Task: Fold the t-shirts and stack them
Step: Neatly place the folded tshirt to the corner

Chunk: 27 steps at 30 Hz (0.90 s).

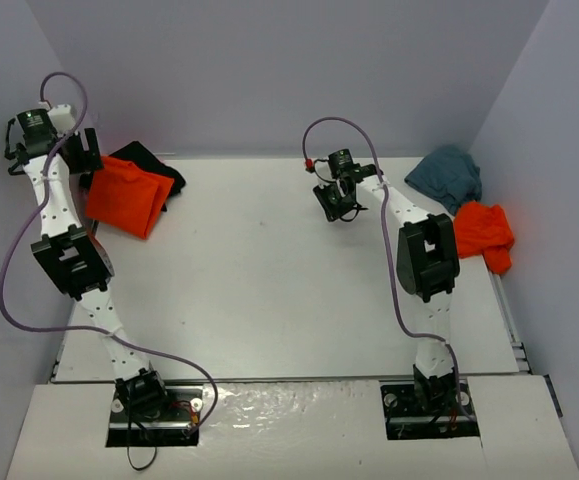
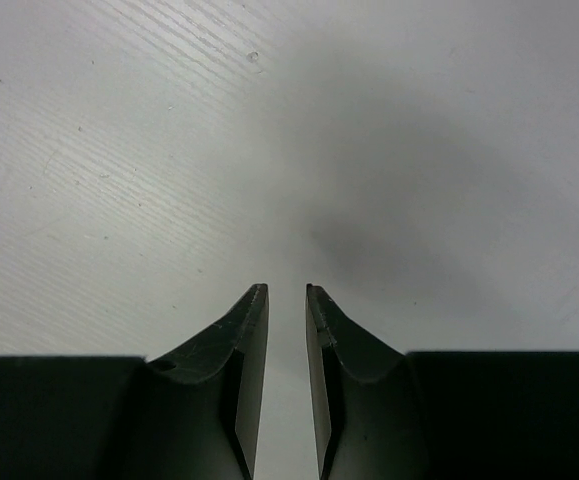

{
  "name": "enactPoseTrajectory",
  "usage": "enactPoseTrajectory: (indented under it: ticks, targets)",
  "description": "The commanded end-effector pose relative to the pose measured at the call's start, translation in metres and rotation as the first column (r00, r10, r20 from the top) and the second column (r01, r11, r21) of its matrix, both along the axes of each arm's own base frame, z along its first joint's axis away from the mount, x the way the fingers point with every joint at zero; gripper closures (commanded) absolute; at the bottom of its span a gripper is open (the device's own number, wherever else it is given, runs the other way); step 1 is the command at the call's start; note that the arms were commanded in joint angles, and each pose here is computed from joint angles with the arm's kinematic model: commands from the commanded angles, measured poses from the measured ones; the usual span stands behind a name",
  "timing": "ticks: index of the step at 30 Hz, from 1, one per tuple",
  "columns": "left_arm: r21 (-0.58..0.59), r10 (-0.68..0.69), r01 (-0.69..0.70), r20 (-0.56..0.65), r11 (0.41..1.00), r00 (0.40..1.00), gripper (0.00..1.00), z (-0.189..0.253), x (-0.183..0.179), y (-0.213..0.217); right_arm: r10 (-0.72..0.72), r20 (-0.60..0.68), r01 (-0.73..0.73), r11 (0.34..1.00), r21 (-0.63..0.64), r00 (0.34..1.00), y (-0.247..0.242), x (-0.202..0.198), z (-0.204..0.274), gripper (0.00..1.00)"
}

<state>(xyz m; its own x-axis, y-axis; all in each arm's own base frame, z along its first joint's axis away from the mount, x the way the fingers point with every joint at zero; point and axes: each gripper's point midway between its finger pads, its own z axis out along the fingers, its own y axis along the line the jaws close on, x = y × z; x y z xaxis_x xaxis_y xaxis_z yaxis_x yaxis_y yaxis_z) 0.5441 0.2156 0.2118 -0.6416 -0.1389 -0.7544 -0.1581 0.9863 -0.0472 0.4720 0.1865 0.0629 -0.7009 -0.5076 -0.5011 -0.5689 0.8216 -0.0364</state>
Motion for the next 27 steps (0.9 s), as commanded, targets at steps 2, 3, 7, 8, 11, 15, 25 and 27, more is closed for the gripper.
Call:
enactPoseTrajectory:
  ticks: [2,3,7,8,11,15,25,27]
  targets:
    - [0.043,-0.081,0.07,0.371,0.997,0.925,0.24,0.178,-0.028,-0.043,0.008,0.168,-0.014,0.999,0.035,0.986,0.001,0.01,0.077,0.81]
    - [0.015,-0.097,0.099,0.375,0.995,0.922,0.25,0.182,-0.032,-0.053,0.012,0.174,-0.018,0.999,0.035,0.985,0.0,0.008,0.081,0.82]
    - [-0.048,-0.183,0.209,0.323,0.977,0.929,0.29,0.172,-0.043,-0.096,0.011,0.198,-0.013,1.0,0.006,0.98,-0.012,0.003,0.088,0.82]
    - [-0.056,-0.21,0.237,0.299,0.97,0.931,0.29,0.162,-0.044,-0.106,0.01,0.202,-0.01,1.0,-0.003,0.979,-0.017,0.002,0.088,0.81]
    - [-0.075,-0.303,0.333,0.264,0.94,0.916,0.35,0.14,-0.053,-0.142,0.001,0.229,0.01,0.999,-0.049,0.974,-0.033,0.001,0.091,0.82]
    - [-0.037,-0.373,0.399,0.284,0.916,0.883,0.37,0.106,-0.064,-0.178,-0.041,0.258,0.058,0.997,-0.057,0.965,-0.057,-0.002,0.088,0.77]
    - [-0.046,-0.466,0.48,0.179,0.876,0.867,0.36,0.008,-0.087,-0.253,-0.221,0.203,0.223,0.975,0.015,0.954,-0.134,-0.013,0.051,0.6]
    - [-0.058,-0.472,0.488,0.175,0.871,0.864,0.36,-0.002,-0.086,-0.256,-0.232,0.196,0.232,0.972,0.023,0.953,-0.139,-0.018,0.047,0.6]
